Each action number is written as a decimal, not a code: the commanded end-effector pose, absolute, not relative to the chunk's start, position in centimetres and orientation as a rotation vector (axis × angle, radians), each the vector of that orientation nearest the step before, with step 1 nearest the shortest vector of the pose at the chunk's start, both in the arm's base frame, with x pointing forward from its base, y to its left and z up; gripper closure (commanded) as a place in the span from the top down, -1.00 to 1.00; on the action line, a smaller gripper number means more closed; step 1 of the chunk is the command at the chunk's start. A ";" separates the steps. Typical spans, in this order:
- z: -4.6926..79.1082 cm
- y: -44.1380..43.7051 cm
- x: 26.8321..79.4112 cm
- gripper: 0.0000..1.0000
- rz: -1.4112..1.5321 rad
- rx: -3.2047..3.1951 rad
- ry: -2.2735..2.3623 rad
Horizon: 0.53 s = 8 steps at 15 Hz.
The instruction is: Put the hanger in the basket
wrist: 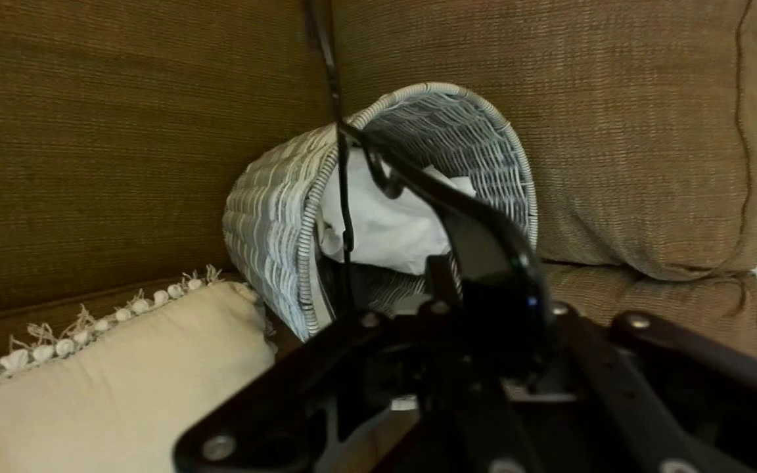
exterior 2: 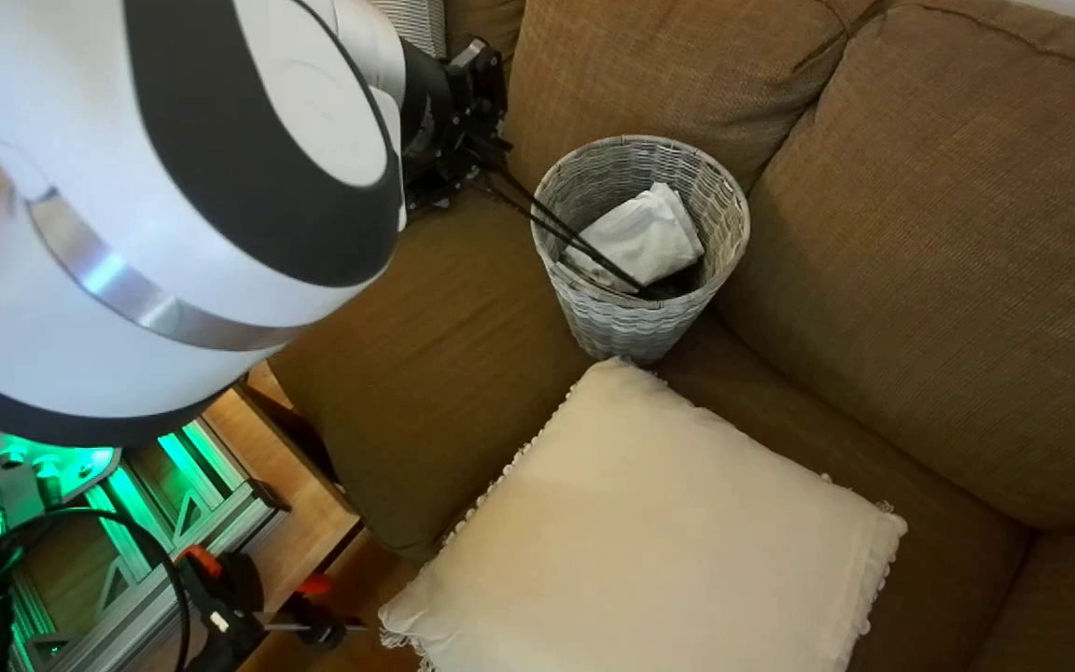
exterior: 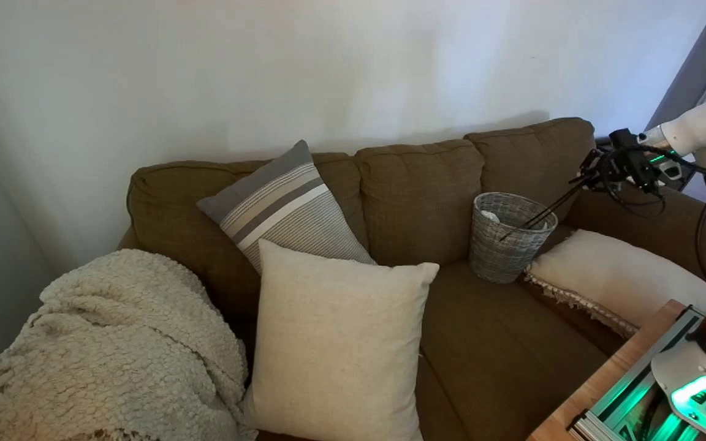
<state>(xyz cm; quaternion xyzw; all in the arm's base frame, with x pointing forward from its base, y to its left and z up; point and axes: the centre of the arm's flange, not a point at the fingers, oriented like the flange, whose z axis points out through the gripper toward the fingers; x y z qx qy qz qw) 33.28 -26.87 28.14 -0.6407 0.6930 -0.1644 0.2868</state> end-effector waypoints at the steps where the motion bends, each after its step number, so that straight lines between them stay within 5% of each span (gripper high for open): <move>1: 34.1 -28.0 36.7 0.05 -0.356 -1.552 2.019; 7: 34.0 -26.1 33.3 0.97 -0.468 -1.311 2.077; 8: 34.7 -25.8 32.5 1.00 -0.509 -1.301 2.046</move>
